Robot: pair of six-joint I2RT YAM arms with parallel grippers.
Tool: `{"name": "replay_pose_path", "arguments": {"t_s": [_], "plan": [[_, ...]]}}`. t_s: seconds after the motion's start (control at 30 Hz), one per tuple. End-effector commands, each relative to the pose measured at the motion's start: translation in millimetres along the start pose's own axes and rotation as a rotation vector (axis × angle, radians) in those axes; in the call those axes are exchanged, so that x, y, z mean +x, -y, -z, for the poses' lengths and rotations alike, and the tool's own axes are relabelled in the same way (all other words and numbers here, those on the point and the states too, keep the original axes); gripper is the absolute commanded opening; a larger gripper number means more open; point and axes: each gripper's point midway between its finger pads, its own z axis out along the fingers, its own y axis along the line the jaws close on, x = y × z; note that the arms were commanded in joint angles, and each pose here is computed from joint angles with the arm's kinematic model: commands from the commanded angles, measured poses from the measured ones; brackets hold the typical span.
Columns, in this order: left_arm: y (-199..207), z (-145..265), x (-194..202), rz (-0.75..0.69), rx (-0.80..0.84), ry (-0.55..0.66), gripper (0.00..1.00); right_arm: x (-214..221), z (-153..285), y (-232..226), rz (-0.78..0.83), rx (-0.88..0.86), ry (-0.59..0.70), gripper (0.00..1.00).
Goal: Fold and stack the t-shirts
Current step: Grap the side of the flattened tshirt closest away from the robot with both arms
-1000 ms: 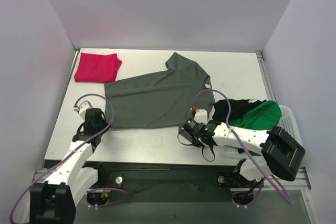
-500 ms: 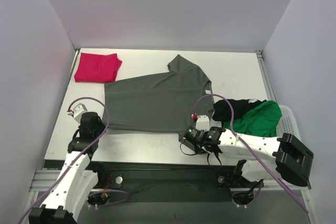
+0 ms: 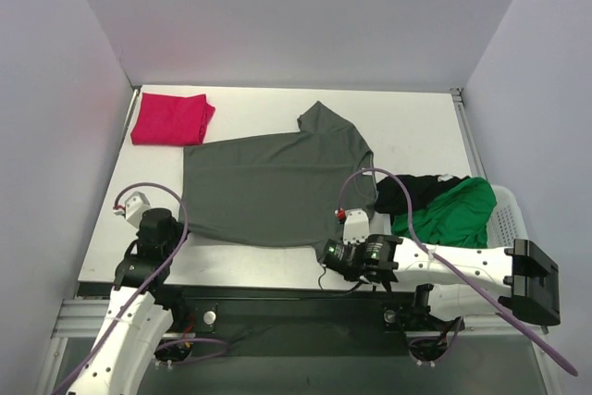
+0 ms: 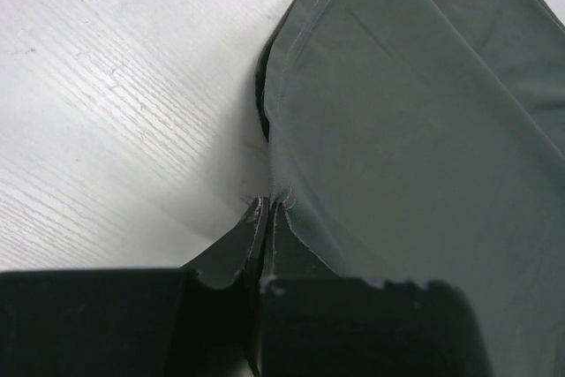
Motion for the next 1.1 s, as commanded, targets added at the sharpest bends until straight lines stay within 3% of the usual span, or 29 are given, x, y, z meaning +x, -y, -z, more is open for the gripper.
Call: {"name": "replay_pose_path", "arguments": {"t_s": [0.0,0.33,1.07], "plan": [[2,9,0,0.01,0.007,0.009,0.0,-18,22,9,-0.014,0.039,0.087,0.0],[5,23,7,0.005,0.011,-0.005,0.0,-21,34,10,0.0,0.04,0.101,0.0],[22,69,-18,0.063,0.104,0.016,0.0,-20,54,21,0.009,0.041,0.133,0.0]]}}
